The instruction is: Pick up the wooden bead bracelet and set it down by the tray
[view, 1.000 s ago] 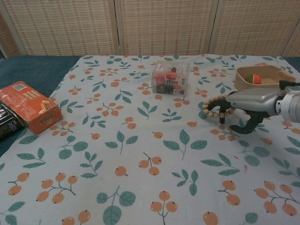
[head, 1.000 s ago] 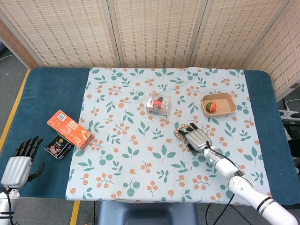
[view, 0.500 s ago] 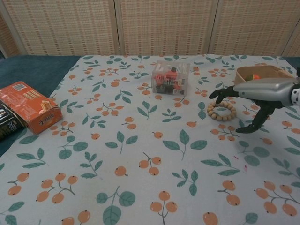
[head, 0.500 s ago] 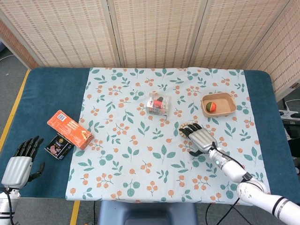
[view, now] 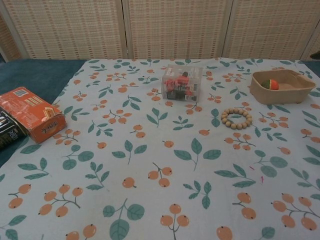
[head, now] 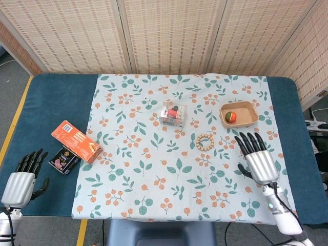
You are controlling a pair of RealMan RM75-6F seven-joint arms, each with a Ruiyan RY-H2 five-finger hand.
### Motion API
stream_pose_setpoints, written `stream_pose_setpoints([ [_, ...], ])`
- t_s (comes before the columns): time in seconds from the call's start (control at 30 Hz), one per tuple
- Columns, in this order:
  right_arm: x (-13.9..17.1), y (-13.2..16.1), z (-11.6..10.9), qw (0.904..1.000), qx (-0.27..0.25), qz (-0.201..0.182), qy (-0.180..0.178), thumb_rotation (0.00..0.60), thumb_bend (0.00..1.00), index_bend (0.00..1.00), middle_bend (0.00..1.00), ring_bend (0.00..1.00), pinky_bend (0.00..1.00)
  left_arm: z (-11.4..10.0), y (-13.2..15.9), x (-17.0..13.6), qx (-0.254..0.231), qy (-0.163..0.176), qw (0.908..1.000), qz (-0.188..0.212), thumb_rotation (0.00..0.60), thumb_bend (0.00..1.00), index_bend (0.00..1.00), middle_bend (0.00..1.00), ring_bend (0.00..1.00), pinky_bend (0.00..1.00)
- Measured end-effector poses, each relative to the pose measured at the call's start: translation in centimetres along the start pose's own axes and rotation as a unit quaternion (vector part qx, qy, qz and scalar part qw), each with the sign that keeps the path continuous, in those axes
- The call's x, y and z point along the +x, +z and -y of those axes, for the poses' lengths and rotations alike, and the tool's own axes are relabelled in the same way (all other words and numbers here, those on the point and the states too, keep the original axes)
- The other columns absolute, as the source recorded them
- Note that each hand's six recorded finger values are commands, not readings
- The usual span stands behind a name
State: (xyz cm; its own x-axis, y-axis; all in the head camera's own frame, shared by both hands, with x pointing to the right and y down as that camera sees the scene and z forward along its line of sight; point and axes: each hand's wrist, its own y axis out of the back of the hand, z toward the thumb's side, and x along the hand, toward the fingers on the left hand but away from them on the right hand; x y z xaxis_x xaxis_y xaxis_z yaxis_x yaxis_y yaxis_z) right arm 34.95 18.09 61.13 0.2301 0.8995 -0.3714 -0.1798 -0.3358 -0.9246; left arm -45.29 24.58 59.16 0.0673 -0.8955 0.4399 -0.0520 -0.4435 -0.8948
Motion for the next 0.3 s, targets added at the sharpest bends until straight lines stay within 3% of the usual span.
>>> stream_pose_setpoints([
  [0.1,2.4,-1.0,0.0,0.9990,0.030,0.001,-0.032,0.525,0.19,0.00,0.01,0.00,0.00,0.3,0.0,0.0,0.003,-0.008,1.0000,-0.004,0.600,0.47,0.00,0.00,0.00,0.11],
  [0.3,4.1,-1.2,1.8,0.9996,0.027,-0.006,-0.011,0.523,0.19,0.00,0.01,0.00,0.00,0.3,-0.1,0.1,0.005,-0.013,0.9999,-0.006,0.600,0.47,0.00,0.00,0.00,0.11],
])
